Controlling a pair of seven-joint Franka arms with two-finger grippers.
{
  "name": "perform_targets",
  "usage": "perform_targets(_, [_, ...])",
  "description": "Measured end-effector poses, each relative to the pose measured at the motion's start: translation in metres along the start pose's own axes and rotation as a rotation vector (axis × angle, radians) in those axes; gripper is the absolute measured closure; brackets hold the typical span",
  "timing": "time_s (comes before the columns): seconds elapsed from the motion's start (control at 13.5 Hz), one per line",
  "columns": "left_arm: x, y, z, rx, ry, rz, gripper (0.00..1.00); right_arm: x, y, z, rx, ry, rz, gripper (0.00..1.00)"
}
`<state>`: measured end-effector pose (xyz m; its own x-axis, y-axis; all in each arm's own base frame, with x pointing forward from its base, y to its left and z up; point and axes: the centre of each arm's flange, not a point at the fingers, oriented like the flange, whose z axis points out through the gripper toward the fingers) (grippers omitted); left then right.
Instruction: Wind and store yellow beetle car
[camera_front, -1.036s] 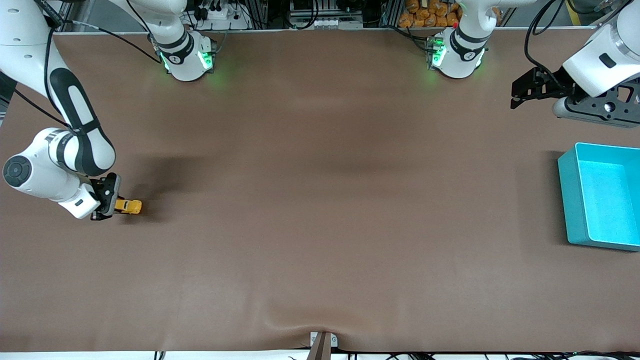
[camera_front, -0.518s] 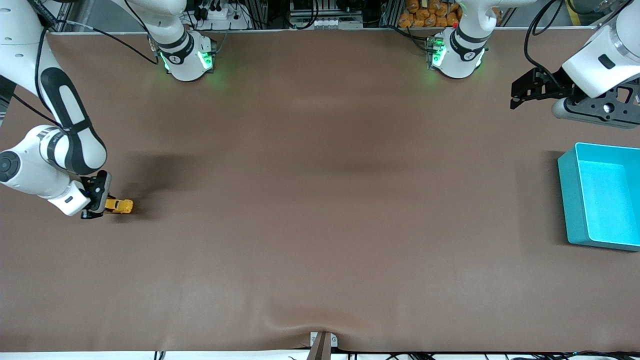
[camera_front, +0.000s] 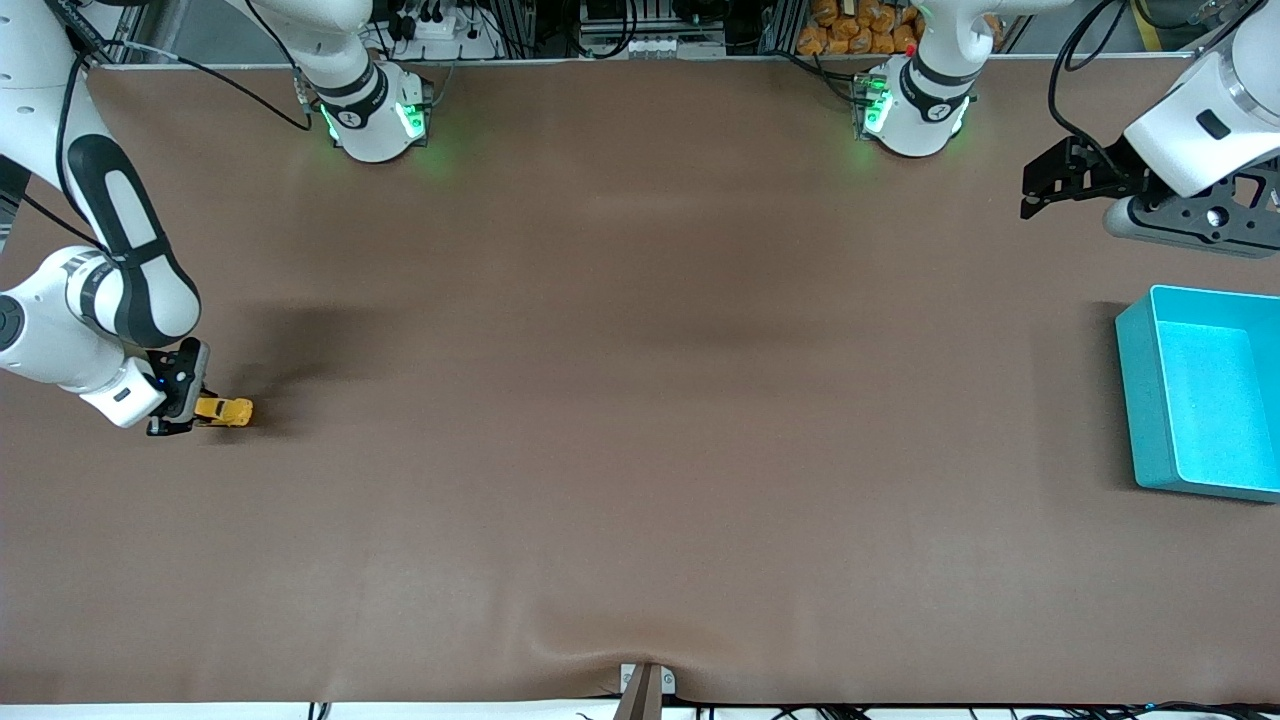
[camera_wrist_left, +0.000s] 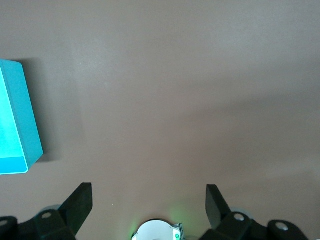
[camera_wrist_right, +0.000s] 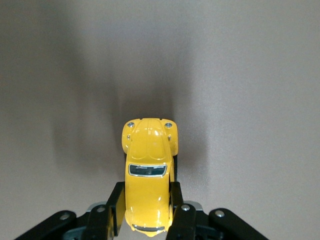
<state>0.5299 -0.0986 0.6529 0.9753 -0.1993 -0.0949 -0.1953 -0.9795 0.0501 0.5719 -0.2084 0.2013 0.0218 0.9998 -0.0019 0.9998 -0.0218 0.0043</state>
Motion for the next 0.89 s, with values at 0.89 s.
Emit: perform_targets(0.89, [0.0003, -0.0001, 0.0005, 0.000, -0.001, 0.000, 0.00, -0.0089, -0.0013, 0.0000, -0.005, -0.002, -0.003, 0.60])
